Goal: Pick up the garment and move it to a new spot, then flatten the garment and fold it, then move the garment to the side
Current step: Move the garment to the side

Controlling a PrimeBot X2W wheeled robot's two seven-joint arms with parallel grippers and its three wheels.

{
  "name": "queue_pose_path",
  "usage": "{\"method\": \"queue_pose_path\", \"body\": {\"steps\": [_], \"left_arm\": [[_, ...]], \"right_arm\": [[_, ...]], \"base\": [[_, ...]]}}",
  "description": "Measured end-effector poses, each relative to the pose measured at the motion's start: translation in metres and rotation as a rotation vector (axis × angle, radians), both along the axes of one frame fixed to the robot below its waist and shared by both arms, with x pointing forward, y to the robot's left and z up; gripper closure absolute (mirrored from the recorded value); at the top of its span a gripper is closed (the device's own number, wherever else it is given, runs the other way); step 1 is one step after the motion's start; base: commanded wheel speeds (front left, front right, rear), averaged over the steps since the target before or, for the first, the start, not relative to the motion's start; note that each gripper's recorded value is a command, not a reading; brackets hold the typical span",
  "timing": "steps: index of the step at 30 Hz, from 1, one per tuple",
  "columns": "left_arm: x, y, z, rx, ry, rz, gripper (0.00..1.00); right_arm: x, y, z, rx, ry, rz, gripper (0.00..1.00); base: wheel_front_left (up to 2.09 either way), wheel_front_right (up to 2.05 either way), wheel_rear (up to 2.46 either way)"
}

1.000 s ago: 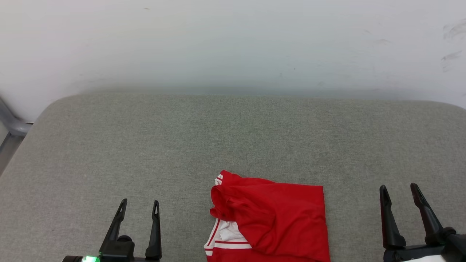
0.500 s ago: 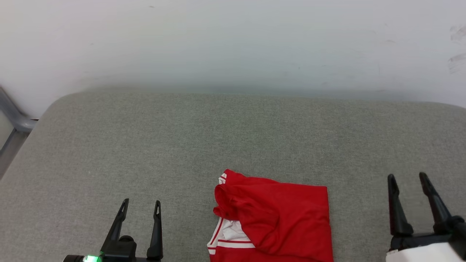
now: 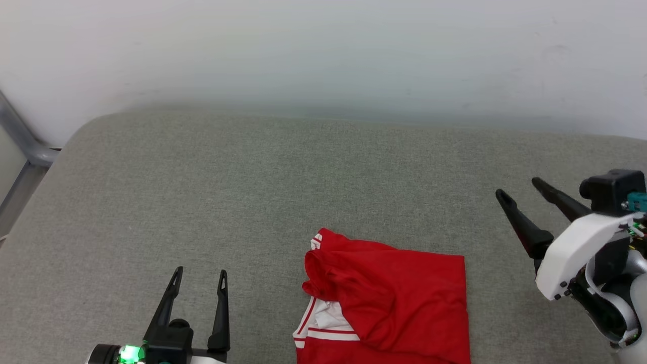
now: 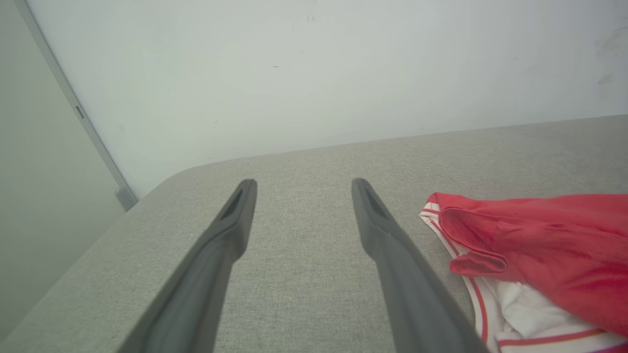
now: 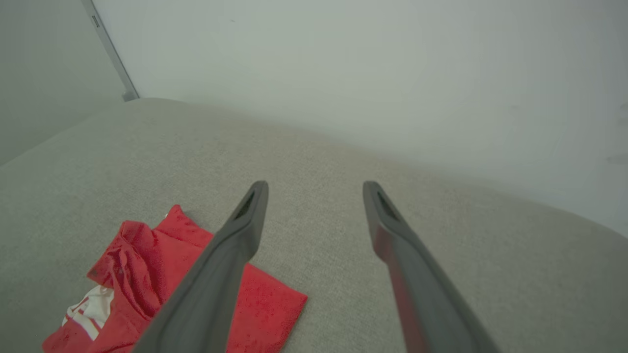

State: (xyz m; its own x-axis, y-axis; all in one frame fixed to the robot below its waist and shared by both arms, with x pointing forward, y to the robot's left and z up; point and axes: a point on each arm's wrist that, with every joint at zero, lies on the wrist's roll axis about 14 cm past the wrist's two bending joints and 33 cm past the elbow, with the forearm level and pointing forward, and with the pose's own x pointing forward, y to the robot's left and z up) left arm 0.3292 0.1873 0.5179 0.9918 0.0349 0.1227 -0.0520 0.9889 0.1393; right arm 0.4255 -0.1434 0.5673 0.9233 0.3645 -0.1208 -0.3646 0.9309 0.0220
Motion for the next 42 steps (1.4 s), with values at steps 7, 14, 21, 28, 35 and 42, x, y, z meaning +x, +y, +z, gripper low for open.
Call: {"method": "queue_pose_path", "body": {"steps": [7, 14, 21, 28, 35, 42], "left_arm": [[0.006, 0.001, -0.002, -0.003, 0.009, 0.006, 0.0], [0.013, 0.0, -0.01, -0.011, 0.034, 0.012, 0.0], [0.023, 0.003, -0.017, -0.011, 0.056, 0.023, 0.0], [0.033, 0.005, -0.026, -0.009, 0.086, 0.032, 0.0], [0.033, 0.007, -0.031, -0.007, 0.101, 0.039, 0.0], [0.033, 0.006, -0.029, -0.007, 0.092, 0.034, 0.0]], "right_arm": [[-0.013, 0.012, -0.075, -0.058, 0.485, 0.122, 0.0], [-0.037, 0.023, -0.127, -0.047, 0.772, 0.207, 0.0], [-0.047, 0.042, -0.164, -0.016, 0.913, 0.257, 0.0], [-0.056, 0.052, -0.202, -0.03, 1.023, 0.281, 0.0], [-0.057, 0.059, -0.207, -0.022, 0.997, 0.305, 1.0], [-0.055, 0.066, -0.195, 0.014, 0.931, 0.327, 1.0]], "base": [[0.0, 0.0, 0.0], [0.0, 0.0, 0.0], [0.0, 0.0, 0.0], [0.0, 0.0, 0.0], [0.0, 0.0, 0.0], [0.0, 0.0, 0.0]]}}
